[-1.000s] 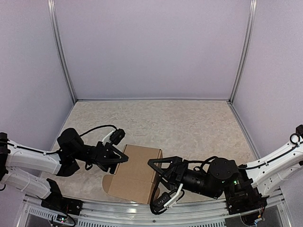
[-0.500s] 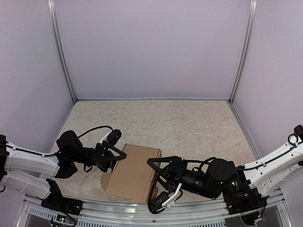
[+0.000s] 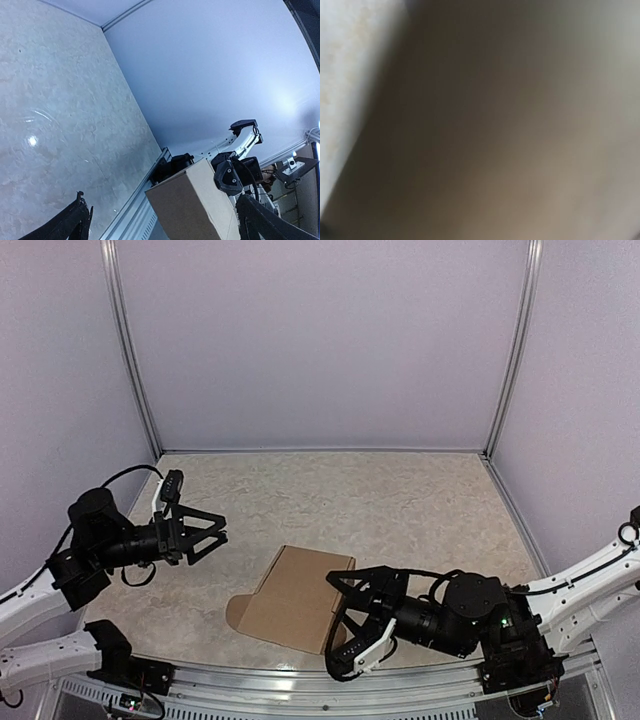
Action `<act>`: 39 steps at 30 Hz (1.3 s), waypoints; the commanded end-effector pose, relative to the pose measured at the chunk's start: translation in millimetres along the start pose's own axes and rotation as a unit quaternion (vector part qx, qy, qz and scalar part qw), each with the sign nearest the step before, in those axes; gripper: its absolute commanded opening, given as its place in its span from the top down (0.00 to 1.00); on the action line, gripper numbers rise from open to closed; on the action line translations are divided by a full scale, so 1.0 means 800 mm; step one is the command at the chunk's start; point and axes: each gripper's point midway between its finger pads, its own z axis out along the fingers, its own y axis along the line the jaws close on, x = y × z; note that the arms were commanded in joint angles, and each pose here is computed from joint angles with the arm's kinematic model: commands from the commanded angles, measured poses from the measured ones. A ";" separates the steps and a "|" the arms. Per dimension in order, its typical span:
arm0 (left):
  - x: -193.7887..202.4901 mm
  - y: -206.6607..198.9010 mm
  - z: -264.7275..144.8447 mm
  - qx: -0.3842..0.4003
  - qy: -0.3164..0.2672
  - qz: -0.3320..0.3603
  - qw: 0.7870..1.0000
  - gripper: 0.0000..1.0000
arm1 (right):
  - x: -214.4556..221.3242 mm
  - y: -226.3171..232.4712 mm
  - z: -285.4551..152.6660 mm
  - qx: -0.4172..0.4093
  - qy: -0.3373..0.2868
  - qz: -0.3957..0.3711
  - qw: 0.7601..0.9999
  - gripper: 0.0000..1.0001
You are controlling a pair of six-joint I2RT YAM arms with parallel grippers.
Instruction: Fold the paper box
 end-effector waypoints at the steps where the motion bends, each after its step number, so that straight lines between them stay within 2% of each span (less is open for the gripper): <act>1: -0.009 0.037 -0.026 -0.101 -0.032 0.035 0.994 0.01 | 0.018 0.009 0.003 -0.042 0.014 0.105 0.994 0.85; 5: -0.018 0.023 -0.037 -0.078 -0.057 0.081 0.992 0.01 | 0.034 0.015 0.014 -0.074 0.027 0.194 0.978 0.85; 7: -0.022 0.026 -0.046 -0.099 -0.064 0.091 0.989 0.01 | 0.044 0.015 0.020 -0.091 0.030 0.271 0.958 0.85; 10: -0.022 0.021 -0.047 -0.114 -0.042 0.120 0.985 0.01 | 0.056 0.022 0.027 -0.128 0.018 0.366 0.922 0.86; 14: -0.021 0.013 -0.050 -0.152 -0.022 0.173 0.973 0.01 | 0.069 0.030 0.037 -0.172 0.008 0.455 0.874 0.87; 20: -0.015 -0.011 -0.046 -0.175 0.012 0.244 0.954 0.05 | 0.081 0.049 0.047 -0.245 -0.007 0.559 0.792 0.86; 25: -0.003 -0.016 -0.031 -0.173 0.046 0.278 0.944 0.11 | 0.072 0.061 0.047 -0.298 -0.031 0.596 0.745 0.87; 30: 0.004 -0.011 -0.019 -0.187 0.072 0.291 0.936 0.17 | 0.065 0.066 0.044 -0.324 -0.043 0.615 0.718 0.87; 39: 0.019 -0.013 0.007 -0.168 0.106 0.291 0.936 0.31 | 0.061 0.070 0.042 -0.331 -0.048 0.629 0.701 0.87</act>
